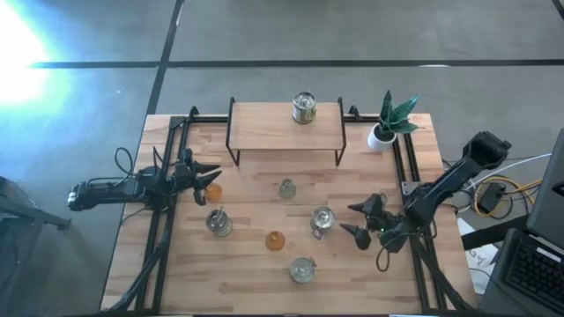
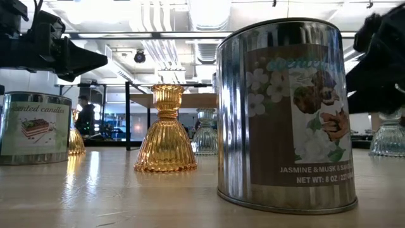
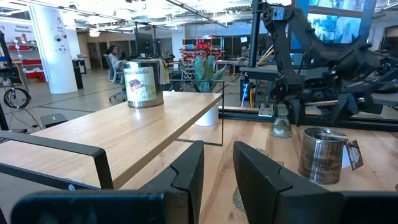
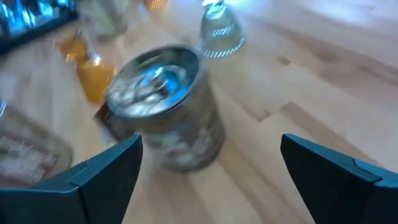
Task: Pick & Place candle stick holders
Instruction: Put the top brown scented candle on the shelf
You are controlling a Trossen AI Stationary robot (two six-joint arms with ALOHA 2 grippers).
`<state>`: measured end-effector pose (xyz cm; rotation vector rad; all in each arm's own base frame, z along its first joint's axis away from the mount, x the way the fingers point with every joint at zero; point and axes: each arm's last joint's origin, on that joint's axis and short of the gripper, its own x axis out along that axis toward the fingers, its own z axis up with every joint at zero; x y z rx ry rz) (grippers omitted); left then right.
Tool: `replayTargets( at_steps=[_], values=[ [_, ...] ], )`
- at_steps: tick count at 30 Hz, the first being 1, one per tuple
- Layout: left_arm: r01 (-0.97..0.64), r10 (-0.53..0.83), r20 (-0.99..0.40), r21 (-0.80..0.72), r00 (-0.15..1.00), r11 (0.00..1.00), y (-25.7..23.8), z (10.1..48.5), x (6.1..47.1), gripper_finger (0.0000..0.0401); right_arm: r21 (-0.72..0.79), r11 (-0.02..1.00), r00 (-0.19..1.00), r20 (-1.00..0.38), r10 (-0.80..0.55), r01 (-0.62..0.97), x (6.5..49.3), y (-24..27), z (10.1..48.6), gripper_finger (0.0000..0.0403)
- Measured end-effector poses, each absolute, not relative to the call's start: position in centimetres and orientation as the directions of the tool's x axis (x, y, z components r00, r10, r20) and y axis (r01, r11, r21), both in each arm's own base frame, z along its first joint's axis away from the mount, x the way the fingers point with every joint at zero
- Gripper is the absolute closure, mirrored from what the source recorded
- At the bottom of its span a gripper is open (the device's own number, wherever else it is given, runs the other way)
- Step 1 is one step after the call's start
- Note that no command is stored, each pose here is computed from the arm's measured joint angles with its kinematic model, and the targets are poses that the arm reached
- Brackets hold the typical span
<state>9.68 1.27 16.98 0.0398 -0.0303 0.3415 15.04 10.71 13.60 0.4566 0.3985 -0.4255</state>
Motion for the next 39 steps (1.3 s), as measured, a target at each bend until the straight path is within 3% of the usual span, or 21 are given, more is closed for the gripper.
replayTargets(
  at_steps=[6,17,39],
  values=[
    [-0.335,0.334,0.037,0.034,0.942,0.942,1.3,17.0,9.7,0.0309,0.299,0.851,0.884,-0.328,-0.334,0.432,14.6,10.6,11.9,0.0030],
    [-0.335,0.334,0.037,0.034,0.942,0.942,1.3,17.0,9.7,0.0309,0.240,0.912,0.893,-0.392,-0.222,0.332,15.4,12.8,10.7,0.0004],
    [-0.335,0.334,0.036,0.034,0.942,0.942,1.3,17.0,9.7,0.0309,0.093,0.875,0.848,-0.314,-0.427,0.475,19.3,16.3,6.9,0.0003]
  ],
)
